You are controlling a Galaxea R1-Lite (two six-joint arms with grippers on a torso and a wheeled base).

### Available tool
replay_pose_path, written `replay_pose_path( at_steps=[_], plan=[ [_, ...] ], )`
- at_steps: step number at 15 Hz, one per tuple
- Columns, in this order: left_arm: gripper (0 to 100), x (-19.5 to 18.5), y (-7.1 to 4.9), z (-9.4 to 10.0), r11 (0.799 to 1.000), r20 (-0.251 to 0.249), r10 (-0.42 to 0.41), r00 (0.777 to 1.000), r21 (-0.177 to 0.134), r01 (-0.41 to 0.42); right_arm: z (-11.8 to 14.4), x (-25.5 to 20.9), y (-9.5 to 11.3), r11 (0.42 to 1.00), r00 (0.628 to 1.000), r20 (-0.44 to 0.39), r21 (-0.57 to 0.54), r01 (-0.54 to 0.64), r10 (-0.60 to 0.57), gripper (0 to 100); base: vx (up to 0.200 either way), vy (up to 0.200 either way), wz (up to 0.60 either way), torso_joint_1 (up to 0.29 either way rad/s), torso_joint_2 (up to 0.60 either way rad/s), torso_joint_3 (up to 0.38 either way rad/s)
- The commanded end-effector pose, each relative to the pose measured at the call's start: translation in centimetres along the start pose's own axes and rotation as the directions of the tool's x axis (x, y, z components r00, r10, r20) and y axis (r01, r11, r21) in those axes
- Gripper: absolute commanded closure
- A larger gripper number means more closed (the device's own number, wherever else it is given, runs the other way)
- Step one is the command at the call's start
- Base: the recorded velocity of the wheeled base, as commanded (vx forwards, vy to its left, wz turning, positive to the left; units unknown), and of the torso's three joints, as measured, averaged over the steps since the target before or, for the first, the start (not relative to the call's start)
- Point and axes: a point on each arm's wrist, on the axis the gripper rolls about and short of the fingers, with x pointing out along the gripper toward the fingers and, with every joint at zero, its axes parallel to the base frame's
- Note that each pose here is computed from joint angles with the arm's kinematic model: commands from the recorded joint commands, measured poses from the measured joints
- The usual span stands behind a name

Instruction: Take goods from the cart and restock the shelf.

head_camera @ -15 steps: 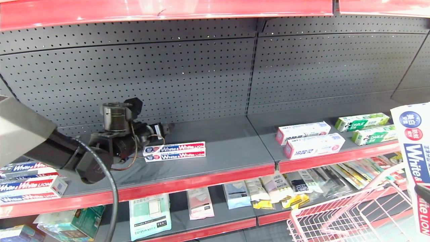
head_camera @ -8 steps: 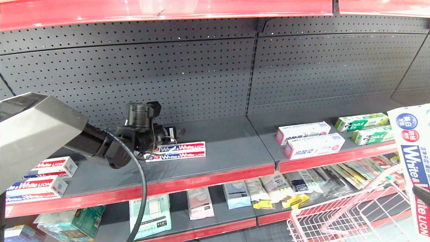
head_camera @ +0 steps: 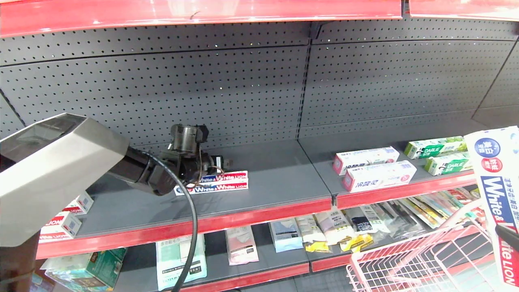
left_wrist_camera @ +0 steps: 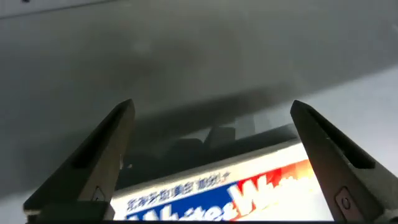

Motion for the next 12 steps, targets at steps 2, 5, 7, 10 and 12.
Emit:
replay_pose_path(
  at_steps=[2, 5, 7, 10, 12],
  plan=[
    [0, 1.19, -0.43, -0.57, 1.000, -0.020, 0.017, 1.000, 0.007, -0.017, 0.09, 0.01, -0.02, 1.000, 1.000, 0.002, -0.001, -0.001, 0.001, 100, 0.000, 0.000, 0.00, 0.000, 0.00, 0.000],
    [0, 1.57, -1.04, -0.47, 1.000, -0.038, 0.014, 0.999, 0.016, -0.013, 0.05, 0.02, -0.01, 1.000, 1.000, 0.001, 0.000, -0.001, 0.001, 100, 0.000, 0.000, 0.00, 0.000, 0.00, 0.000],
    [0, 1.61, -0.99, -0.51, 0.999, -0.046, 0.035, 0.998, 0.018, -0.034, 0.05, 0.02, -0.01, 1.000, 1.000, 0.001, 0.000, -0.001, 0.001, 100, 0.000, 0.000, 0.00, 0.000, 0.00, 0.000],
    [0, 1.64, -0.89, -0.73, 0.998, -0.057, 0.061, 0.997, 0.018, -0.060, 0.04, 0.04, -0.01, 1.000, 1.000, -0.001, 0.000, -0.001, 0.001, 100, 0.000, 0.000, 0.00, 0.000, 0.00, 0.000],
    [0, 1.58, -0.82, -0.87, 0.997, -0.072, 0.078, 0.994, 0.022, -0.077, 0.04, 0.04, -0.02, 1.000, 1.000, -0.001, 0.000, 0.000, 0.000, 100, 0.000, 0.000, 0.00, 0.000, 0.00, 0.000]
  ],
)
